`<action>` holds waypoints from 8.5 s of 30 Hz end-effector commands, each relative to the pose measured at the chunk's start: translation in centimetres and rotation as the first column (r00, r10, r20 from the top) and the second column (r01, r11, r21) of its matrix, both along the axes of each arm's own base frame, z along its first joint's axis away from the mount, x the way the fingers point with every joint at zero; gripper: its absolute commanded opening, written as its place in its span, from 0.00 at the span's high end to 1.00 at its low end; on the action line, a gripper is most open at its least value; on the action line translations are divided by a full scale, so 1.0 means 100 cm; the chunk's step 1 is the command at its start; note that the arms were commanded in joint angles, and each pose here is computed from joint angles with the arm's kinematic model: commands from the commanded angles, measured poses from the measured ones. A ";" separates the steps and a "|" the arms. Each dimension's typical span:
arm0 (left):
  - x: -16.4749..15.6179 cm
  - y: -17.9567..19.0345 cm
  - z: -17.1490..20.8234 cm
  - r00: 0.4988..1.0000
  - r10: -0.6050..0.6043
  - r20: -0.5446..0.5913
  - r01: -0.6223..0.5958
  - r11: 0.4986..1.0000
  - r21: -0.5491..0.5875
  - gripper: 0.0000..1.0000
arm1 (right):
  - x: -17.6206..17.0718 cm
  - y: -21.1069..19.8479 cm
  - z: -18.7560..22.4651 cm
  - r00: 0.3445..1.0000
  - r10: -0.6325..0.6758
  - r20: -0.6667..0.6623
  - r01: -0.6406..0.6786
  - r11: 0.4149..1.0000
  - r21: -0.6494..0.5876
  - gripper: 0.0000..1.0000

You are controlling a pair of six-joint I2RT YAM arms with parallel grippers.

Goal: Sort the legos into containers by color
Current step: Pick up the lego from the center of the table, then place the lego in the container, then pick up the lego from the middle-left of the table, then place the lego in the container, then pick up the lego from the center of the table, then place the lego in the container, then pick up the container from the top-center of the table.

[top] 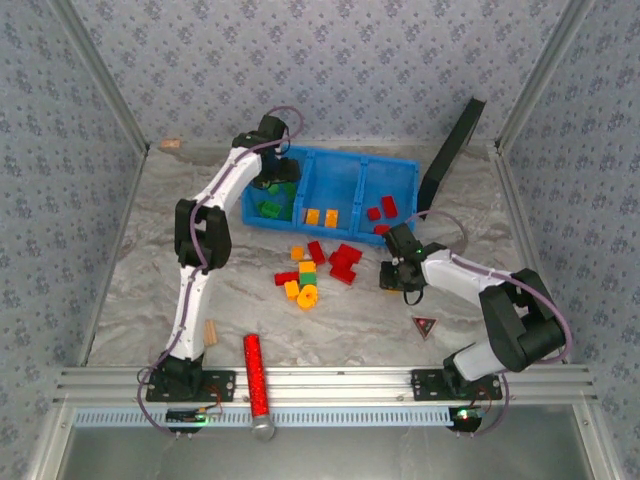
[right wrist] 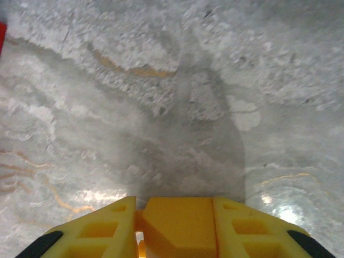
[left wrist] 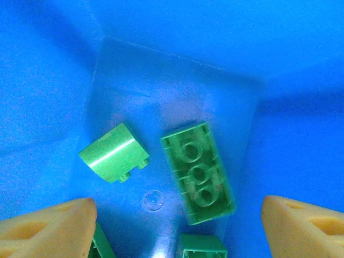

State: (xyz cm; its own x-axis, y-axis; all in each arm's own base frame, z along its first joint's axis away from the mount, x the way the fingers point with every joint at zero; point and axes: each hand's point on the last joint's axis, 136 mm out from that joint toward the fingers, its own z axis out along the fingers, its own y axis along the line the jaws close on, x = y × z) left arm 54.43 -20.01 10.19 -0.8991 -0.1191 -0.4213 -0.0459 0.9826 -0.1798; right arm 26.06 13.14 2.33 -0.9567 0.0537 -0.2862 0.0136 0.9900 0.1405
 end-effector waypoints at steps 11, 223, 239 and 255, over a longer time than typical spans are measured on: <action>-0.010 -0.017 0.124 0.974 -0.052 0.219 0.095 0.978 -0.187 0.18 | 0.050 0.022 0.136 0.964 0.099 0.247 -0.107 0.994 0.020 0.70; -0.234 -0.087 0.126 0.875 -0.481 0.057 0.484 0.870 -0.094 0.37 | 0.170 0.026 0.081 0.968 0.219 0.124 -0.228 0.972 0.062 0.58; -0.316 -0.042 0.049 0.860 -0.489 -0.146 0.484 0.872 -0.070 0.34 | 0.178 0.053 0.141 0.971 0.125 0.202 -0.170 0.960 0.224 0.24; -0.319 -0.047 0.045 0.854 -0.501 -0.141 0.492 0.865 -0.097 0.33 | 0.195 0.076 0.126 0.992 0.038 0.118 -0.068 0.963 0.260 0.18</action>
State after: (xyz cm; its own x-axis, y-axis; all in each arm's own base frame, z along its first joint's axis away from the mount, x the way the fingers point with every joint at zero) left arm 22.72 -24.32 13.90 -0.8995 0.3486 -0.2635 0.4114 0.8788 -0.2419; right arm 45.34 20.22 16.61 -0.8992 0.0887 -0.4285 -0.1123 0.8997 0.4219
